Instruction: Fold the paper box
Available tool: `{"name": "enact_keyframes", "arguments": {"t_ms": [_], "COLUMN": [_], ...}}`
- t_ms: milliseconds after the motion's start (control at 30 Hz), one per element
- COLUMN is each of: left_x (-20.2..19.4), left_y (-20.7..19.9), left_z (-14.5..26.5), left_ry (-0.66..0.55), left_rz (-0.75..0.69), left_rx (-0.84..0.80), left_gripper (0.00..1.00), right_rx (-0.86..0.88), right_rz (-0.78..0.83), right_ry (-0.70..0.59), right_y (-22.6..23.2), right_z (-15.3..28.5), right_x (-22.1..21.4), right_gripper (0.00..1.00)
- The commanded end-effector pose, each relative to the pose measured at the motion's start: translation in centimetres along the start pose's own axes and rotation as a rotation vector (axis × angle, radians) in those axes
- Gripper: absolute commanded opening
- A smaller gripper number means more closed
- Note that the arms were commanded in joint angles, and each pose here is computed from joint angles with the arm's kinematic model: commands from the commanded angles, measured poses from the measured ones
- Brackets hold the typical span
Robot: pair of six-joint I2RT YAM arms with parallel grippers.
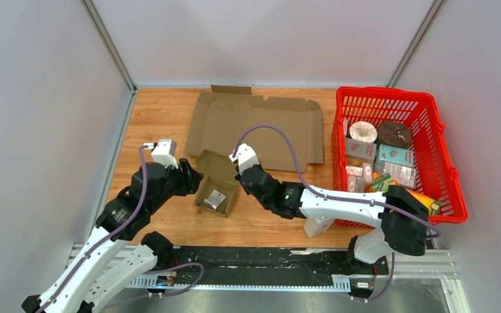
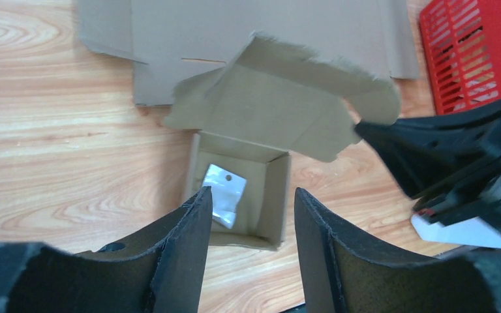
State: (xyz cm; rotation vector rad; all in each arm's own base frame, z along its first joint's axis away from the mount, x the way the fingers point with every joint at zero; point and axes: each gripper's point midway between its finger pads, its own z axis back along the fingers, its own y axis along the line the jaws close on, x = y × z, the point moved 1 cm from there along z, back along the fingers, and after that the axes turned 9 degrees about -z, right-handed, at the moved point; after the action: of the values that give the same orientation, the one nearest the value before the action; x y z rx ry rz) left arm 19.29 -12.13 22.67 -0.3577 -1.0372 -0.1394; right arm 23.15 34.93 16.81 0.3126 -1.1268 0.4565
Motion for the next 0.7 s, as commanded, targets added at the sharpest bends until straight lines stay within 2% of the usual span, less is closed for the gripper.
{"name": "enact_keyframes", "arguments": {"t_ms": [0,133,233,300,467,633,667], "left_x": [-2.3,-3.5,-3.5,-2.9,-2.8,-1.8,-1.8], "left_y": [1.7,1.2,1.2,1.0,1.5,1.4,1.2], "left_z": [-0.5,-2.5,-4.0,-5.0,-7.3,-8.0,-8.1], "left_ry": [0.021,0.058,0.036,0.009,0.046,0.002,-0.001], "left_rz": [0.002,-0.029,-0.041,-0.064,-0.142,-0.175,-0.188], "left_rx": [0.063,0.033,0.041,0.035,0.082,0.08,0.067], "left_gripper": [0.6,0.62,0.62,0.62,0.63,0.6,0.6], "right_rx": [0.083,0.221,0.294,0.318,0.334,0.343,0.347], "right_rz": [-0.054,-0.01,0.014,0.011,-0.003,-0.008,-0.009], "right_ry": [-0.035,-0.005,0.002,0.012,0.053,0.071,0.068], "right_y": [-1.2,-0.9,-1.1,-1.4,-2.4,-2.6,-2.5], "right_z": [0.9,1.8,2.1,2.1,1.4,1.0,0.9], "right_x": [2.4,1.9,1.9,1.6,1.0,0.6,0.6], "right_gripper": [0.0,0.0,0.0,0.0,0.0,0.0,0.04]}}
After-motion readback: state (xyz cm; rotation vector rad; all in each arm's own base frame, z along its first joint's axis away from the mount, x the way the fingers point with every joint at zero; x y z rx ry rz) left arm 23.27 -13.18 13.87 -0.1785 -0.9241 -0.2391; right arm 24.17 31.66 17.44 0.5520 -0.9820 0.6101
